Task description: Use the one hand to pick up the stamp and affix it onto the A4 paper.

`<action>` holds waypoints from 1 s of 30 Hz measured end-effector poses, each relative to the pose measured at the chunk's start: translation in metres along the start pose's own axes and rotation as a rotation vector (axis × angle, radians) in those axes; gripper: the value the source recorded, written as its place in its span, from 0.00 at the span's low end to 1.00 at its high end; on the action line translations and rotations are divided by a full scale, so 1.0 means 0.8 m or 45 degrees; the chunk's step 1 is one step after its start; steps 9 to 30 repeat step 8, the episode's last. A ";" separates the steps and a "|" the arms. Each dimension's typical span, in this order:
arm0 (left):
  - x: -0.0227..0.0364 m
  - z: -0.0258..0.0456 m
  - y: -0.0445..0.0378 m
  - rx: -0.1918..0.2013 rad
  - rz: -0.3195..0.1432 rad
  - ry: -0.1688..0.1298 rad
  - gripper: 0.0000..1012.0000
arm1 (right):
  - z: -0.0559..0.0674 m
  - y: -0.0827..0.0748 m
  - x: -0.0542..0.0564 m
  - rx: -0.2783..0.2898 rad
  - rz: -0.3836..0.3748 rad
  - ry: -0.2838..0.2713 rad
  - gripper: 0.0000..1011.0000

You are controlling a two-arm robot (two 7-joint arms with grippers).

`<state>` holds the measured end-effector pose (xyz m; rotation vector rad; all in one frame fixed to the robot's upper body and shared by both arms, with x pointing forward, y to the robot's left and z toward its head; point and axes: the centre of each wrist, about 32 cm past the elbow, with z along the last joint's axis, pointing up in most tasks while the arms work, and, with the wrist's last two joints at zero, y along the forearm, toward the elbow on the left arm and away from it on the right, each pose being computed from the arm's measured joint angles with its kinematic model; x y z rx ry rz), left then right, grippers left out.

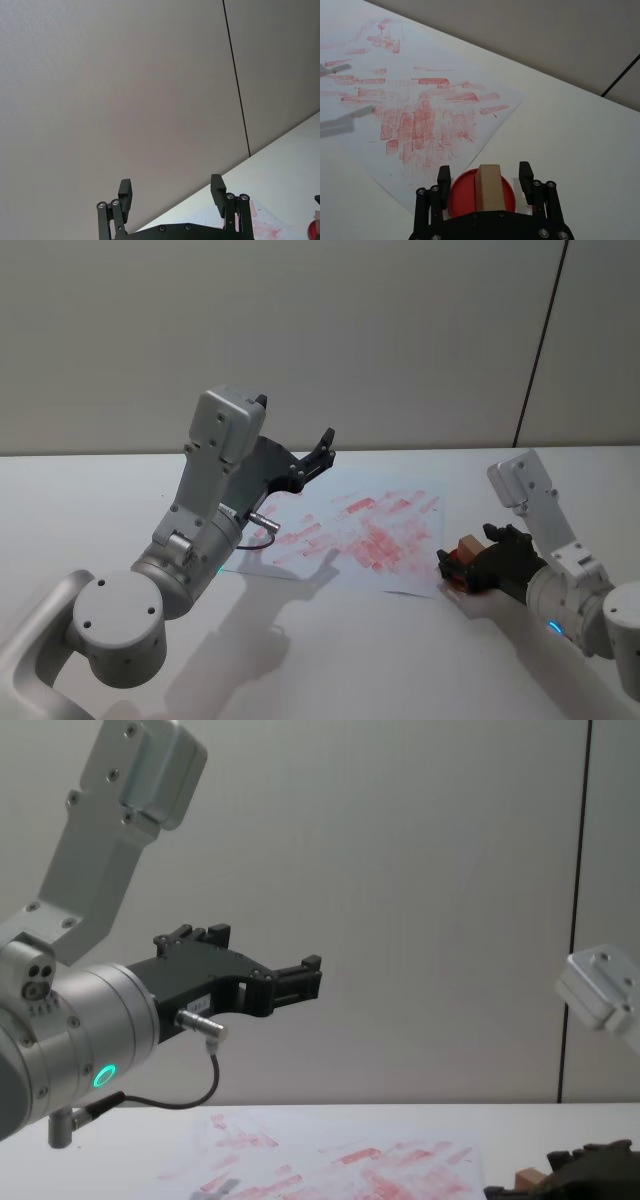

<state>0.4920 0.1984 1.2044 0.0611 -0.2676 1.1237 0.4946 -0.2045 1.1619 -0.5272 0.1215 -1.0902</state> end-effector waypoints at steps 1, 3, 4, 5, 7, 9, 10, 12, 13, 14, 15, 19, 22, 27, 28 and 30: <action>0.0000 0.0000 0.000 0.000 0.000 0.000 0.99 | 0.000 0.000 0.000 -0.001 0.000 -0.001 0.80; 0.0000 0.0000 0.000 0.000 0.000 0.000 0.99 | 0.000 0.000 0.000 -0.002 0.000 -0.001 0.85; 0.0000 0.0000 0.000 0.000 0.000 0.000 0.99 | 0.000 0.000 0.000 -0.002 0.000 -0.001 0.90; 0.0000 0.0000 0.000 0.000 0.000 0.000 0.99 | 0.000 0.000 0.000 -0.003 0.000 -0.002 0.92; 0.0000 0.0000 0.000 0.000 0.000 0.000 0.99 | 0.000 0.001 0.000 -0.003 0.000 -0.002 0.95; 0.0000 0.0000 0.000 0.000 0.000 0.000 0.99 | 0.000 0.001 0.000 -0.003 0.001 -0.002 0.99; 0.0000 0.0000 0.000 0.000 0.000 0.000 0.99 | 0.000 0.001 0.000 -0.003 0.001 -0.002 0.99; 0.0000 0.0000 0.000 0.000 0.000 0.000 0.99 | 0.000 0.001 0.000 -0.003 0.001 -0.002 0.99; 0.0000 0.0000 0.000 0.000 0.000 0.000 0.99 | 0.000 0.001 0.000 -0.003 0.001 -0.002 0.99; 0.0000 0.0000 0.000 0.000 0.000 0.000 0.99 | 0.000 0.001 0.000 -0.003 0.001 -0.002 0.99; 0.0000 0.0000 0.000 0.000 0.000 0.000 0.99 | 0.000 0.001 0.000 -0.003 0.001 -0.002 0.99; 0.0000 0.0000 0.000 0.000 0.000 0.000 0.99 | 0.000 0.001 0.000 -0.003 0.001 -0.002 0.99; 0.0000 0.0000 0.000 0.000 0.000 0.000 0.99 | 0.000 0.001 0.000 -0.003 0.001 -0.002 0.99; 0.0000 0.0000 0.000 0.000 0.000 0.000 0.99 | 0.000 0.001 0.000 -0.003 0.001 -0.002 0.99; 0.0000 0.0000 0.000 0.000 0.000 0.000 0.99 | 0.000 0.001 0.000 -0.003 0.001 -0.002 0.99; 0.0000 0.0000 0.000 0.000 0.000 0.000 0.99 | 0.000 0.001 0.000 -0.003 0.001 -0.002 0.99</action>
